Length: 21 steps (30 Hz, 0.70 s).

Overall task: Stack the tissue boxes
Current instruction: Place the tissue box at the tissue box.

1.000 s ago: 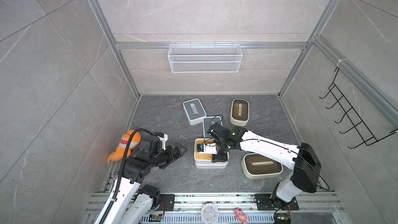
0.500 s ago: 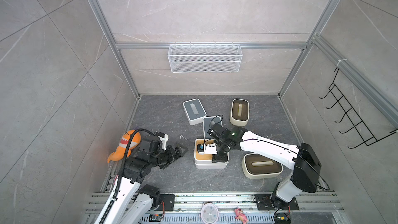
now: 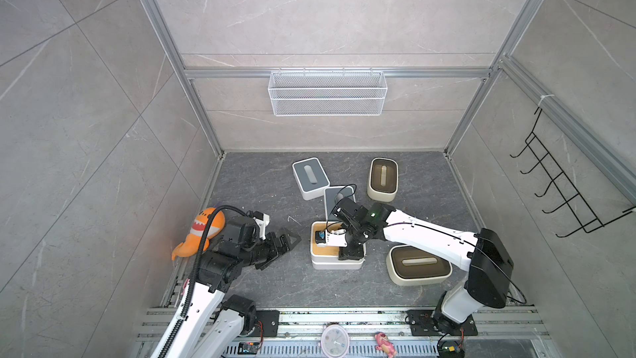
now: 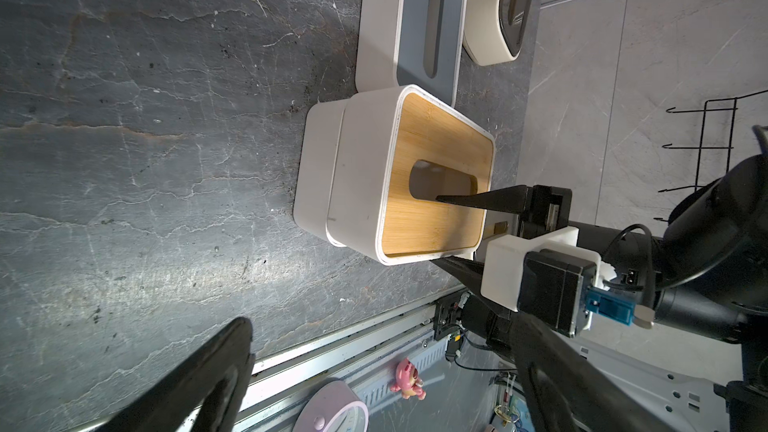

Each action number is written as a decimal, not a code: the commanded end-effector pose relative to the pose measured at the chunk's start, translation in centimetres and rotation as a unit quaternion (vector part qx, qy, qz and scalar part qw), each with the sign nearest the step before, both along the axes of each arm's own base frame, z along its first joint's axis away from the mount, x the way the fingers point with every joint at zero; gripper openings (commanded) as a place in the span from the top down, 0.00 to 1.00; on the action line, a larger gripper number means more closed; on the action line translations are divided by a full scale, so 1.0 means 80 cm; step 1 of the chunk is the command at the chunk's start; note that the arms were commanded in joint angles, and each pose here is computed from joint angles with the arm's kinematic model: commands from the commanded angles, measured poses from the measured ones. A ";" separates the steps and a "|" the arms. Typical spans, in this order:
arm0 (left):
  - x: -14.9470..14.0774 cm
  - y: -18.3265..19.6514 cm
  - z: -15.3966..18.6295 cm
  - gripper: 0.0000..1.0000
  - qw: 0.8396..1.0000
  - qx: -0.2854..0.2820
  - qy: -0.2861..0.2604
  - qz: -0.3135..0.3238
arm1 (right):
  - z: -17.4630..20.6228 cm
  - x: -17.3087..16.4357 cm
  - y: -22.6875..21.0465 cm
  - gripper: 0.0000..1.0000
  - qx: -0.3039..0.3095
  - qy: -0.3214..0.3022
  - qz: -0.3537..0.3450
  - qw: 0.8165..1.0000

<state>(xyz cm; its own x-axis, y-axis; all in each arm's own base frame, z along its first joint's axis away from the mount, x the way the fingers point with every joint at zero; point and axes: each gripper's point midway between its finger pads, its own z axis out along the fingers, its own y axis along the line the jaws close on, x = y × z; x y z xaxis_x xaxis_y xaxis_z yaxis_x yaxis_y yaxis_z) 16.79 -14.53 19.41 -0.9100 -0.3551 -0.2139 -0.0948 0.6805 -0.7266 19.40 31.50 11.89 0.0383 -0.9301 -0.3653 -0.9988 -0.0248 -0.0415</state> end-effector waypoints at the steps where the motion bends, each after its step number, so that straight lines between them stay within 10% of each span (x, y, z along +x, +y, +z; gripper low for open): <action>1: 0.003 -0.006 0.007 0.00 1.000 -0.011 -0.014 -0.014 | 0.001 -0.005 -0.004 0.43 -0.001 -0.001 0.000 1.000; 21: 0.033 -0.026 0.002 0.00 0.999 -0.034 -0.020 -0.027 | 0.049 -0.003 -0.006 0.23 0.042 -0.031 -0.023 0.998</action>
